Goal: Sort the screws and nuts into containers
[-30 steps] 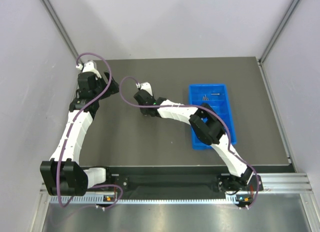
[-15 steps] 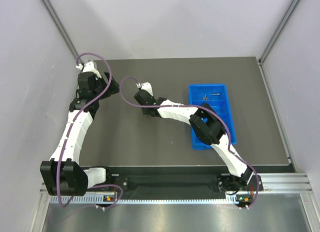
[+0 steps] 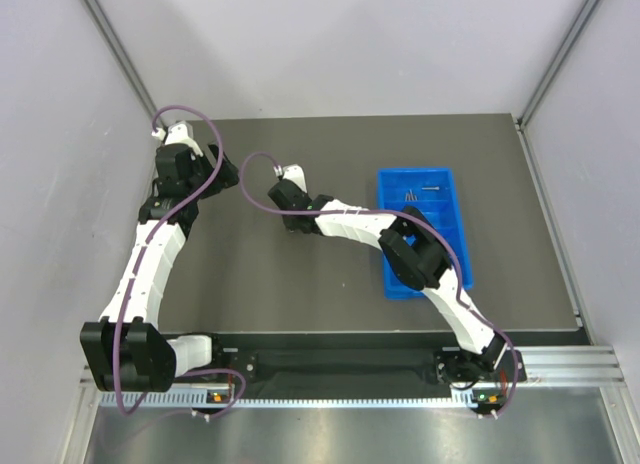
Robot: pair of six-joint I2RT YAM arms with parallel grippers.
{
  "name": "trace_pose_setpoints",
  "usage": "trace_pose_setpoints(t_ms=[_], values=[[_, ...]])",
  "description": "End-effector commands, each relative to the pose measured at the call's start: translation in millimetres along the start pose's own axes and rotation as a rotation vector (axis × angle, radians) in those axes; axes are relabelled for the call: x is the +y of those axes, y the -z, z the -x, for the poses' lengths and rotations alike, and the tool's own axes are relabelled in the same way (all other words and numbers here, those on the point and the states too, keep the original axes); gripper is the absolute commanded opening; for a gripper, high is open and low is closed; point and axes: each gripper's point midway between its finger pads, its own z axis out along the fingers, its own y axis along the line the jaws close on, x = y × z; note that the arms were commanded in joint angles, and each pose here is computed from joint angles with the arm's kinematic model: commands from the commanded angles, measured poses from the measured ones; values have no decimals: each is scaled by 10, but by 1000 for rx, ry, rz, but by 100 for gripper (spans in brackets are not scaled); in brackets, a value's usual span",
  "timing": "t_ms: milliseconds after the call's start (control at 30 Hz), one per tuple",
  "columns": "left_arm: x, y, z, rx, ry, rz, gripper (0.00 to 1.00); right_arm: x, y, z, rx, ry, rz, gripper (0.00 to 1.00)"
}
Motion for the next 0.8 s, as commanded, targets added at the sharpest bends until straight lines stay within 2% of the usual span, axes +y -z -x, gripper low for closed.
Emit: trace_pose_setpoints(t_ms=[0,433,600,767], values=[[-34,-16,128,-45,1,-18,87,-128,69,-158,65,7,-28,34],[-40,-13,126,-46,0,-20,87,-135,45,-270,93,17,-27,32],[-32,-16,129,-46,1,-17,87,-120,34,-269,92,16,-21,26],[-36,-17,131,-47,1,-17,87,-123,35,-284,97,20,-21,13]])
